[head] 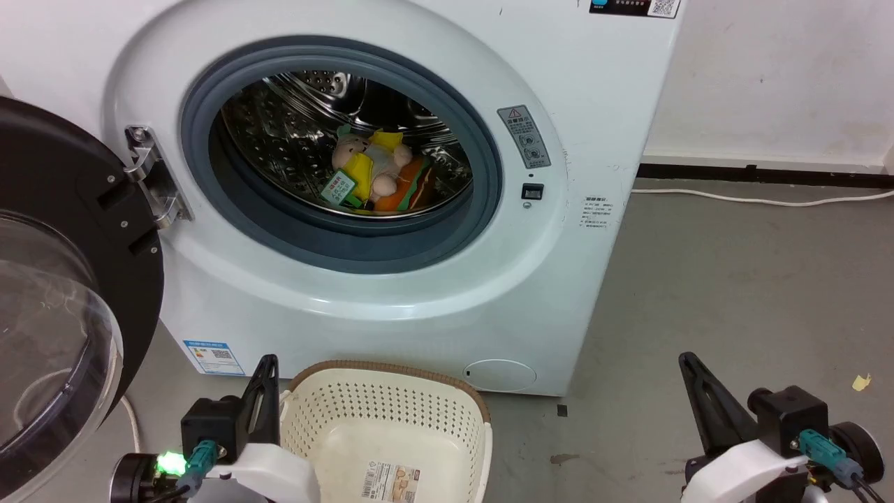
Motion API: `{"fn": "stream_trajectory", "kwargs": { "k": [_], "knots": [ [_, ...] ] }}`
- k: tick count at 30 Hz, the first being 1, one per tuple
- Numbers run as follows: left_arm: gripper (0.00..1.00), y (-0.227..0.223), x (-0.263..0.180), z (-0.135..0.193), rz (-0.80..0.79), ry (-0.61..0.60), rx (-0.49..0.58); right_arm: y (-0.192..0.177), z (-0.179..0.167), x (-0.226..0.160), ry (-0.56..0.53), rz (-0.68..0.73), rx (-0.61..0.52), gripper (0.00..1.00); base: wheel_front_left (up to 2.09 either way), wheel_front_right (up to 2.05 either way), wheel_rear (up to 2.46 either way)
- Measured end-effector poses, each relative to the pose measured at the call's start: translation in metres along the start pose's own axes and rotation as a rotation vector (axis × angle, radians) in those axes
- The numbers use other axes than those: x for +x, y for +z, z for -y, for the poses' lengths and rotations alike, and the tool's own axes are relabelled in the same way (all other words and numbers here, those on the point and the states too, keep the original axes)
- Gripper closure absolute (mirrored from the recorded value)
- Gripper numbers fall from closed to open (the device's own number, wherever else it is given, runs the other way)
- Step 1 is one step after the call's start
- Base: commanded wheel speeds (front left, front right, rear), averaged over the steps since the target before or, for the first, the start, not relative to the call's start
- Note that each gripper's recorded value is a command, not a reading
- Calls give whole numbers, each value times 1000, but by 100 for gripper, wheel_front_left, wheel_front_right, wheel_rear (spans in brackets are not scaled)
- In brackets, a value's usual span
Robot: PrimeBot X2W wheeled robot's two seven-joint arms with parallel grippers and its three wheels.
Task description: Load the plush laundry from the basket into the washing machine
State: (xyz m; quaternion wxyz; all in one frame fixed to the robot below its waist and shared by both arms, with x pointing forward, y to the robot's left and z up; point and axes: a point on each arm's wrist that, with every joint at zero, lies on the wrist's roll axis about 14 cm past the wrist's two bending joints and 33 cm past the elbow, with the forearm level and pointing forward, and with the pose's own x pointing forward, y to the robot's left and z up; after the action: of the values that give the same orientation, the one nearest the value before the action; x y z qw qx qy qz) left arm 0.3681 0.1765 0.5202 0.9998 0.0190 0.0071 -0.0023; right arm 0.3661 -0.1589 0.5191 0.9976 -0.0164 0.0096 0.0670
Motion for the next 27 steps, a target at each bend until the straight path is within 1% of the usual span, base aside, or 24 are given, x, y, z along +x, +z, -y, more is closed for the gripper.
{"fn": "stream_trajectory", "kwargs": {
  "k": [27],
  "knots": [
    [100, 1, 1, -2, -6, 8, 11, 3, 1, 3, -1, 0, -9, 100, 0, 0, 0]
  ]
}}
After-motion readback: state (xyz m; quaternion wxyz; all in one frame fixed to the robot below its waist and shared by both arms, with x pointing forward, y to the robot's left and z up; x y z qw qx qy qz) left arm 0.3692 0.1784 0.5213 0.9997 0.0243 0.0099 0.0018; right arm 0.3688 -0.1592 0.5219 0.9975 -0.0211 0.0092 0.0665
